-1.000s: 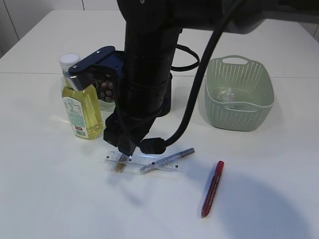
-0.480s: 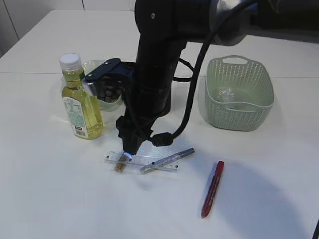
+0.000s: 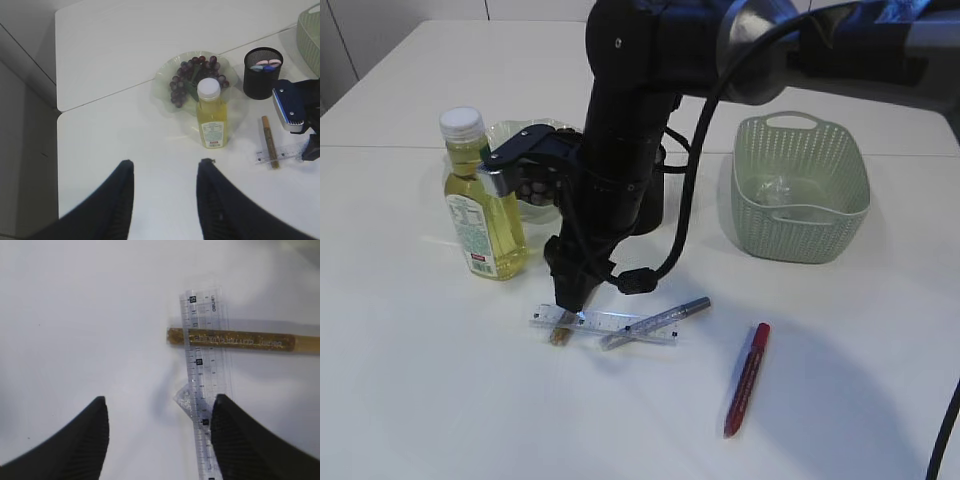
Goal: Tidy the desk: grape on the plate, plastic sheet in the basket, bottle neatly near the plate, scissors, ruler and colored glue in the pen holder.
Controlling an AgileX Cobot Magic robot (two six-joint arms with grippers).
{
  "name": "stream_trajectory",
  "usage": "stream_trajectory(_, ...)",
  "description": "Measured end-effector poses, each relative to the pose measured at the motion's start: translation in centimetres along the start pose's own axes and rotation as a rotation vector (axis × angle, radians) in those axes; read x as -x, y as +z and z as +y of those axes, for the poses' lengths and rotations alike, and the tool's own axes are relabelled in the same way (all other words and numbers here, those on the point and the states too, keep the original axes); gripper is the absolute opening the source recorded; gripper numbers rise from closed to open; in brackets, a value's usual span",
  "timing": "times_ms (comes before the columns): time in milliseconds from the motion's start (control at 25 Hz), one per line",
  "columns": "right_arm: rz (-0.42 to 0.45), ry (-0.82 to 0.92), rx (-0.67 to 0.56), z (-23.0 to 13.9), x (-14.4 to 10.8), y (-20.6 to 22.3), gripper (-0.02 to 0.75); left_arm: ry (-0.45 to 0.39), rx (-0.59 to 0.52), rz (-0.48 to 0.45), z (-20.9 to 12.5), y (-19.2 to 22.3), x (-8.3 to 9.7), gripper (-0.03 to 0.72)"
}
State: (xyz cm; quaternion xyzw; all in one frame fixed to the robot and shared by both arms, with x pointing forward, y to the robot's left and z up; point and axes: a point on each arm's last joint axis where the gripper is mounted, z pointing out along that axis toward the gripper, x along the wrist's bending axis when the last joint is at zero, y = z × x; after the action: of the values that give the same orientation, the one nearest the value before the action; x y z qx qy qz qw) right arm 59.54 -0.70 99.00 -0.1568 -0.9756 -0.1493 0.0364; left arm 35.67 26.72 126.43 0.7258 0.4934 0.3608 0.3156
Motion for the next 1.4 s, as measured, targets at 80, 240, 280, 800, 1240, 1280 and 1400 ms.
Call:
stream_trajectory(80,-0.003,-0.003,-0.002,0.0,0.0,0.0,0.503,0.0,0.0,0.0,0.0,0.0,0.0,0.308)
stream_trajectory(240,-0.008,-0.003,0.004,0.1,0.1,0.0,0.503,0.001,0.0,0.004,0.0,0.0,0.0,0.308)
stream_trajectory(280,-0.007,-0.002,0.006,0.1,0.1,0.0,0.508,0.001,0.0,0.004,0.0,0.0,0.0,0.308)
stream_trajectory(800,-0.026,-0.017,-0.069,-0.7,1.8,4.9,0.577,0.003,0.001,0.011,0.0,0.0,-0.1,0.308)
stream_trajectory(1240,-0.094,-0.039,-0.05,-0.5,2.6,5.4,0.577,0.002,0.001,0.011,0.0,0.0,-0.1,0.308)
stream_trajectory(1280,-0.094,-0.039,-0.05,-0.5,2.6,5.4,0.577,0.002,0.001,0.011,0.0,0.0,-0.1,0.308)
stream_trajectory(1400,-0.094,-0.039,-0.05,-0.5,2.6,5.4,0.577,0.002,0.001,0.011,0.0,0.0,-0.1,0.308)
